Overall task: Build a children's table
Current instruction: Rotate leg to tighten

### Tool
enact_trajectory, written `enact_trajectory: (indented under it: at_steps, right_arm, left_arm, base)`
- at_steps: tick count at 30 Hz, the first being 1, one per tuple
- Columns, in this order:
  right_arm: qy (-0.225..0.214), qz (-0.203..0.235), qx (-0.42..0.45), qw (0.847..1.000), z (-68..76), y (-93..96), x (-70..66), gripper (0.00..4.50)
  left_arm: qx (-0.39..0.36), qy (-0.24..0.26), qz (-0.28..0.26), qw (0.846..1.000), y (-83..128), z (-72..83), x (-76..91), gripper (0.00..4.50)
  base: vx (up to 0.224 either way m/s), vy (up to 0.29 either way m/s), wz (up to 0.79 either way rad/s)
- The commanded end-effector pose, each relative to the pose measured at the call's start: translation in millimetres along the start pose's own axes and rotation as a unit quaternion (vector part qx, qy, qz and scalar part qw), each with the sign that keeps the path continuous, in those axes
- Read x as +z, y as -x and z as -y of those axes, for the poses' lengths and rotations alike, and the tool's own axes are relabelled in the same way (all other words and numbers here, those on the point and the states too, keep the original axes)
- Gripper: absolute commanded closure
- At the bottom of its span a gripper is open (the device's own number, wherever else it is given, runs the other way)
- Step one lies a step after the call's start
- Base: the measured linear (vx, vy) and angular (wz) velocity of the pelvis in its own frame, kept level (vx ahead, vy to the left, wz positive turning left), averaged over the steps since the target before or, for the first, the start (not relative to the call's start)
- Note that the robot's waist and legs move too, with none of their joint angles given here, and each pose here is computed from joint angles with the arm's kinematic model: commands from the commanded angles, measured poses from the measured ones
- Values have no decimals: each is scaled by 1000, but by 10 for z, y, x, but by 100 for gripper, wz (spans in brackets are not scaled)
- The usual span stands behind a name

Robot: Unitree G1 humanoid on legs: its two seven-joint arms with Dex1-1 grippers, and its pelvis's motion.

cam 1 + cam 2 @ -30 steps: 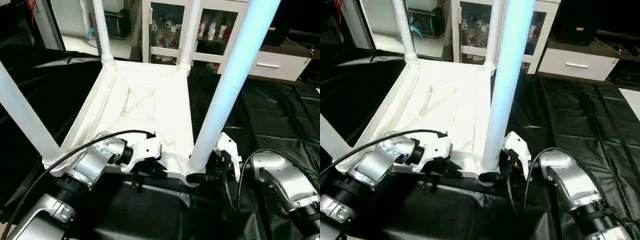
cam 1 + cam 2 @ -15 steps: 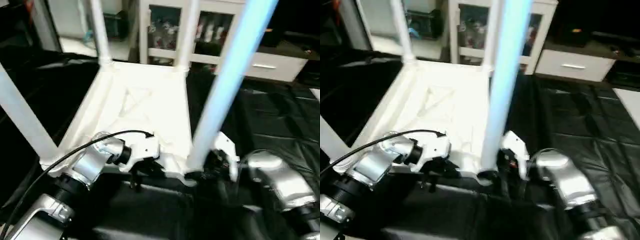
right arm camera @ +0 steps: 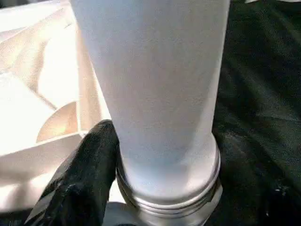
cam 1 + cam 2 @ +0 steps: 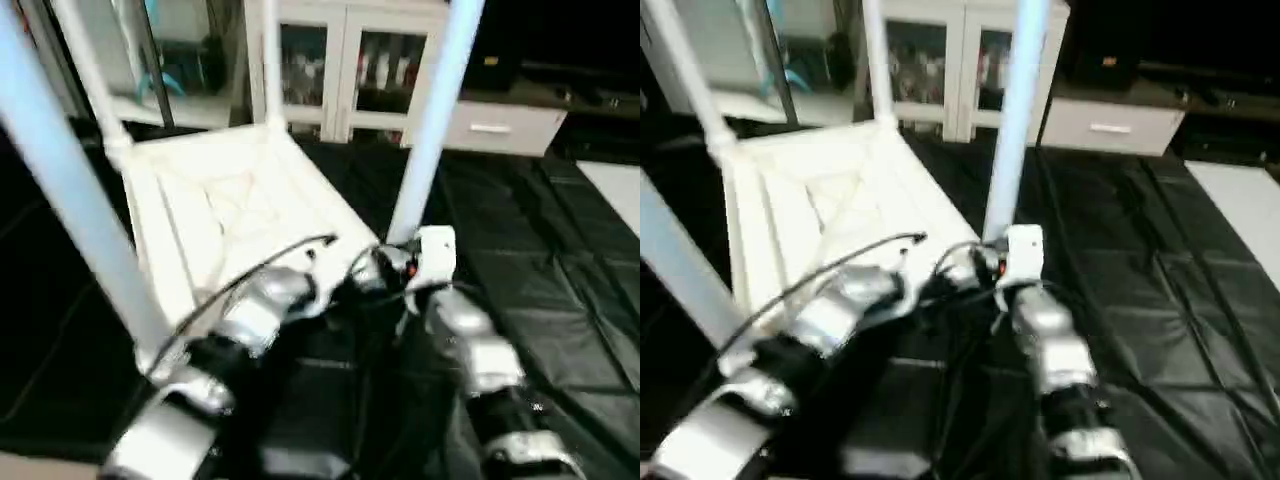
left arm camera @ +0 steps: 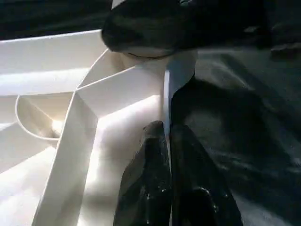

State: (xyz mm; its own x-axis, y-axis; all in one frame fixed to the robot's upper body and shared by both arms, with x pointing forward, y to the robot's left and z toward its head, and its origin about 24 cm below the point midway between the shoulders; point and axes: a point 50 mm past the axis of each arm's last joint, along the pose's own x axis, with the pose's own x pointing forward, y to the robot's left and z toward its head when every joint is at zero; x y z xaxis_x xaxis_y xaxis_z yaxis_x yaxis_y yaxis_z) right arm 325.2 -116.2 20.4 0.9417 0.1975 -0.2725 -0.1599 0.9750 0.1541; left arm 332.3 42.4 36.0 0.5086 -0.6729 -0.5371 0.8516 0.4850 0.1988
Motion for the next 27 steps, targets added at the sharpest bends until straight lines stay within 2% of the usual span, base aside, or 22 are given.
enact_trajectory:
  at_steps: [1, 4, 6, 8, 10, 11, 12, 14, 16, 18, 19, 20, 21, 22, 24, 25, 26, 27]
  right_arm:
    - [5, -7, 38, 999, -213, -13, -78, 176]
    - [24, 17, 76, 997, -295, -18, -12, 176]
    - [3, 35, 96, 995, -297, -5, 38, 176]
    - [3, 48, 86, 995, -257, -3, 73, 120]
    - [19, 78, 84, 993, -113, 31, 201, 106]
    - [20, 79, 85, 993, -95, 35, 213, 100]
    - [28, 78, 94, 992, 2, 58, 267, 89]
    - [41, 61, 117, 990, 92, 80, 288, 68]
    - [57, 41, 164, 984, 170, 131, 319, 63]
    - [86, 29, 211, 973, 210, 196, 353, 56]
    - [111, 19, 248, 962, 221, 253, 359, 33]
    - [111, 19, 248, 962, 221, 253, 359, 26]
    - [147, -6, 316, 937, 235, 381, 352, 23]
    - [162, -21, 350, 922, 247, 455, 340, 12]
    - [182, -47, 392, 900, 271, 558, 307, 5]
    - [195, -75, 424, 881, 293, 641, 263, 5]
    - [198, -80, 430, 877, 298, 657, 253, 5]
    - [209, -102, 448, 864, 318, 707, 211, 5]
  left_arm:
    - [56, 1, 2, 998, -19, -56, -8, 450]
    - [41, -14, 2, 999, -22, -35, -3, 450]
    - [35, -17, 3, 999, -24, -32, -16, 450]
    - [31, -18, 0, 999, -21, -34, -33, 450]
    - [-7, -34, 1, 999, 23, -19, -86, 450]
    - [-15, -37, 1, 999, 32, -12, -93, 450]
    - [-57, -52, -8, 997, 85, 19, -156, 450]
    - [-100, -84, -23, 991, 160, 48, -232, 450]
    - [-133, -92, -42, 986, 247, 52, -311, 450]
    - [-164, -104, -36, 980, 313, 60, -325, 450]
    - [-180, -106, -41, 977, 353, 57, -346, 450]
    - [-180, -106, -41, 977, 353, 57, -346, 450]
    - [-216, -117, -43, 968, 435, 64, -377, 450]
    - [-234, -120, -44, 964, 476, 64, -393, 450]
    - [-249, -119, -50, 960, 523, 53, -416, 450]
    - [-257, -119, -58, 957, 561, 40, -435, 450]
    - [-259, -119, -59, 957, 568, 37, -438, 450]
    - [-266, -118, -64, 955, 595, 31, -450, 450]
  base:
    - [0, 0, 0]
    - [0, 0, 0]
    - [0, 0, 0]
    - [0, 0, 0]
    - [0, 0, 0]
    - [0, 0, 0]
    - [0, 0, 0]
    - [0, 0, 0]
    - [0, 0, 0]
    - [0, 0, 0]
    - [0, 0, 0]
    - [0, 0, 0]
    - [0, 0, 0]
    - [61, -6, 4]
    - [74, -11, 6]
    - [76, -19, 10]
    - [71, -18, 8]
    - [71, -18, 8]
